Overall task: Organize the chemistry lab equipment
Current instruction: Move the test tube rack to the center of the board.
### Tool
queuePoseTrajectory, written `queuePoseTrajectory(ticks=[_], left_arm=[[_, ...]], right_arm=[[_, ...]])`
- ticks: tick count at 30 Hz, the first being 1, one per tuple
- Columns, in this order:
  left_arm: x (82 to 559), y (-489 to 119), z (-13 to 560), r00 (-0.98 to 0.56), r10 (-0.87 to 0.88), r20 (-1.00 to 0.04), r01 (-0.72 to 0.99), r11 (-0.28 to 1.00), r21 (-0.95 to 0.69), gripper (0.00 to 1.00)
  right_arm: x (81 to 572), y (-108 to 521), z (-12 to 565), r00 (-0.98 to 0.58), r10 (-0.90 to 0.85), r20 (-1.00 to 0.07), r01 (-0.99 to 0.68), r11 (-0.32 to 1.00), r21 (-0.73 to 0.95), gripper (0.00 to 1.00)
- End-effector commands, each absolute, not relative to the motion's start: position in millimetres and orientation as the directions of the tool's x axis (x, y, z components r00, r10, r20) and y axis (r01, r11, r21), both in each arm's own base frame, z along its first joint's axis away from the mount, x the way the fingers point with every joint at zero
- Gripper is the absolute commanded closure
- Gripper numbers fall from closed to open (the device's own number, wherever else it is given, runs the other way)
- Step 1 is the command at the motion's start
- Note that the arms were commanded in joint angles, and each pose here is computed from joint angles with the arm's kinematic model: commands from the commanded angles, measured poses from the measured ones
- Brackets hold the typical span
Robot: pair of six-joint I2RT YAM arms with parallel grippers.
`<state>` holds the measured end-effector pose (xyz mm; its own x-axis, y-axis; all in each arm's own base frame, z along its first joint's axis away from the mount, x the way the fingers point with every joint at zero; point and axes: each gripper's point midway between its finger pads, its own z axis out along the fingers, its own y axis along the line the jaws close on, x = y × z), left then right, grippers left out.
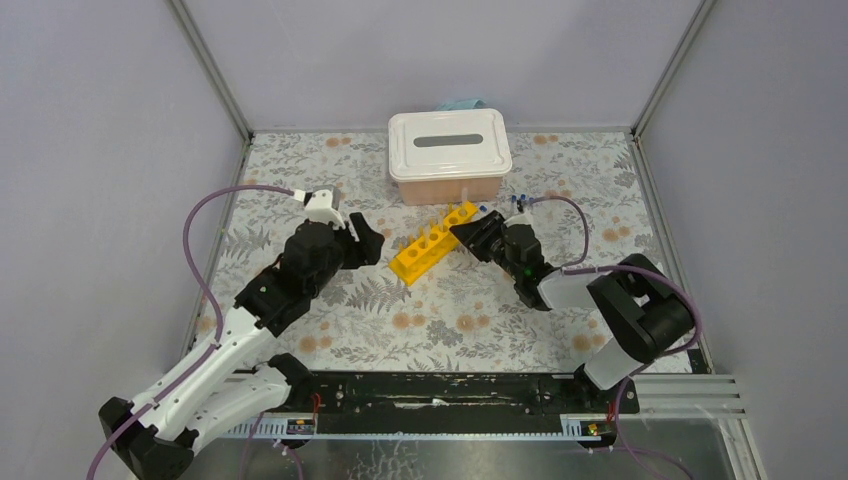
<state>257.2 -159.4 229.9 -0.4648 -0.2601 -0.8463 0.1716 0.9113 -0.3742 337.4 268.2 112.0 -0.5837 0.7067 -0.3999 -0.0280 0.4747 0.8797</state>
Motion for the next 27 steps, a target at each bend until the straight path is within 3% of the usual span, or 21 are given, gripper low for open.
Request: queuePoseTrajectory(ticks=[1,27], left_arm=[[261.5,-167.3,245.8,-0.405,-0.274,-0.872,0.231,0.893,-0.387,0.26],[265.9,-176.3,249.7,-0.383,-0.241,-0.892,0.287,0.887,-0.362,0.26]], right_arm=[[358.1,282.6,150.4,-0.526,0.771,-0.360,-0.106,0.360,0.927,0.54],[365.0,274.1,126.0,-0.501,0.789,-0.357,-0.017,0.404,0.915,0.54]])
